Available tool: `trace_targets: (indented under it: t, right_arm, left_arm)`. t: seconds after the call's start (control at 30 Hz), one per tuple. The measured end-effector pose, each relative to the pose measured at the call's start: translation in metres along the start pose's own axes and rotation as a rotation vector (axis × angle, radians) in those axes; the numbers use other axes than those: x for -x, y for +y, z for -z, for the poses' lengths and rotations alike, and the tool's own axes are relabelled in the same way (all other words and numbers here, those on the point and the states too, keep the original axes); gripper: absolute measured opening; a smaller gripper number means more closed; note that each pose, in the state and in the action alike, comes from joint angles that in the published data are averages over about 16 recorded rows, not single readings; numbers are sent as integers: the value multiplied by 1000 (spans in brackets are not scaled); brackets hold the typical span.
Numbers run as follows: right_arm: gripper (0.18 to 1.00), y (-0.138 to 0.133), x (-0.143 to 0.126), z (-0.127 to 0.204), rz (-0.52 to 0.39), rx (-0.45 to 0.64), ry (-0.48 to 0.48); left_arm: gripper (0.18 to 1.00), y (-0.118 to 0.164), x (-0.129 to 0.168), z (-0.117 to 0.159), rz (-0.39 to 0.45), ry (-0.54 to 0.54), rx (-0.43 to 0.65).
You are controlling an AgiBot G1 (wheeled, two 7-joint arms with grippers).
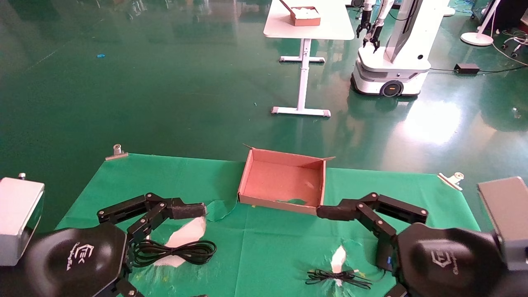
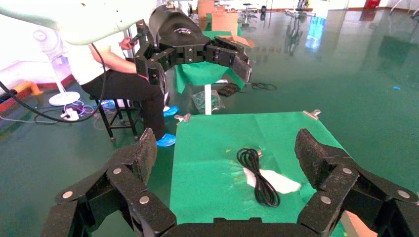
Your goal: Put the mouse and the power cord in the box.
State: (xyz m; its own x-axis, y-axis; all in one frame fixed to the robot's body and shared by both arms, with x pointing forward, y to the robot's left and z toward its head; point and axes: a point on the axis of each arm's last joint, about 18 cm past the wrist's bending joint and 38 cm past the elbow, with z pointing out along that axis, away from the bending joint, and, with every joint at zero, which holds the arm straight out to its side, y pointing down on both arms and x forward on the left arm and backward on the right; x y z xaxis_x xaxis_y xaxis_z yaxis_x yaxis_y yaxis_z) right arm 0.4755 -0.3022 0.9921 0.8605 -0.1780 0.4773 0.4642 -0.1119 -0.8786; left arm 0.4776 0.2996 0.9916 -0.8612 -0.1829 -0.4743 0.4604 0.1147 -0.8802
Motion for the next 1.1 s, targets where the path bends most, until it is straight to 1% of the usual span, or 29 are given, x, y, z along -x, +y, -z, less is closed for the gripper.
trace_targets:
  t: [0.9, 1.0, 1.1]
  right_arm:
    - [1001, 0, 0, 0, 0, 2, 0]
    - [1001, 4, 0, 1, 1, 26, 1]
    - [1001, 12, 0, 1, 4, 75, 7]
  left_arm:
    - [1001, 0, 0, 0, 0, 0, 0]
    - [1001, 3, 0, 0, 0, -3, 16]
    - [1001, 10, 2, 0, -3, -15, 66]
